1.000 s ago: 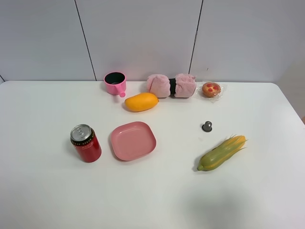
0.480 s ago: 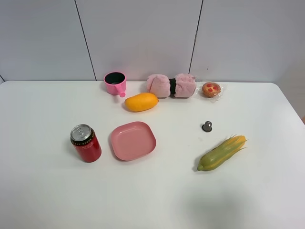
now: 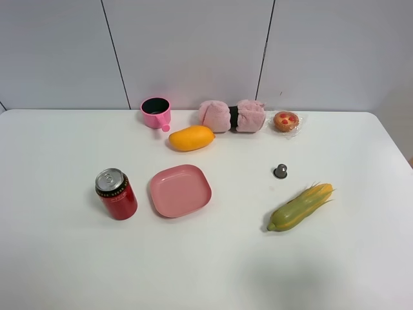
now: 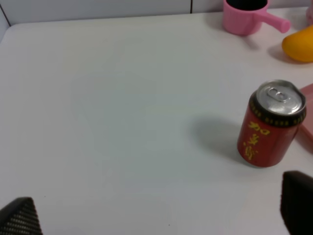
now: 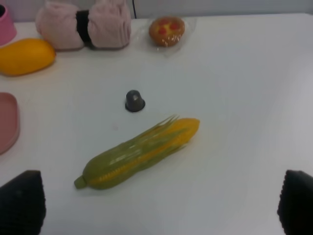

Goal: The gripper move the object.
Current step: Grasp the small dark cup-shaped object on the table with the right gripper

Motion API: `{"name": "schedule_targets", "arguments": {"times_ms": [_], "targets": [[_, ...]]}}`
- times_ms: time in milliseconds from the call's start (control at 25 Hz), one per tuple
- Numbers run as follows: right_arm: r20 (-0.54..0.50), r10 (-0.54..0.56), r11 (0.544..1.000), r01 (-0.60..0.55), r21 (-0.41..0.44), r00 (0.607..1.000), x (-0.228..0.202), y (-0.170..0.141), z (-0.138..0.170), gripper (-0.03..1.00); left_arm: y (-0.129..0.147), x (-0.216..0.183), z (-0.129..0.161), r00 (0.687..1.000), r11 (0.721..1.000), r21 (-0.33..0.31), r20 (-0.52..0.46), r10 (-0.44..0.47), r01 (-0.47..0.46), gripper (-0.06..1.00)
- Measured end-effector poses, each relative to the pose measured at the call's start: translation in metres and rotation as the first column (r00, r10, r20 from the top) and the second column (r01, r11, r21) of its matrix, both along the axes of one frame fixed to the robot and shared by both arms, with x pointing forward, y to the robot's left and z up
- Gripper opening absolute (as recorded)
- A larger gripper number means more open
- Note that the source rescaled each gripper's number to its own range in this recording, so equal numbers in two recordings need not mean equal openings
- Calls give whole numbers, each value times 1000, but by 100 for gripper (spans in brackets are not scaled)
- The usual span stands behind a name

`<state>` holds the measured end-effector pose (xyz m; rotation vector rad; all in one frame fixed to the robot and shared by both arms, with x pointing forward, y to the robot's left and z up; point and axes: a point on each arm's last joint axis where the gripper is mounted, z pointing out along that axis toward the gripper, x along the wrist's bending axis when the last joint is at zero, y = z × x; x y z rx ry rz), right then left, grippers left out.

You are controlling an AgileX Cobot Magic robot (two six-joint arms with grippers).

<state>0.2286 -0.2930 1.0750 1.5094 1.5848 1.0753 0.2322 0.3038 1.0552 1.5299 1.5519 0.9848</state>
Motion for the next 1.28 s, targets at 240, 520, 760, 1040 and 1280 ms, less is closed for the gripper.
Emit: {"name": "schedule_targets", "arguments": {"times_ms": [240,520,760,1040,1280], "targets": [[-119,-1,1000,0,-8,993,32,1,37,100,0,0,0,1000,1000,0,0,0,0,100],[-275,-2,1000,-2,-14,962,98,4,74,100,0,0,0,1000,1000,0,0,0,0,100],[-389,-4,1000,-4,-19,921,167,7,88,100,0,0,0,1000,1000,0,0,0,0,100],[-521,-6,1000,-8,-25,854,239,10,74,100,0,0,0,1000,1000,0,0,0,0,100],[-623,-7,999,-17,-32,782,281,12,44,100,0,0,0,1000,1000,0,0,0,0,100]]}}
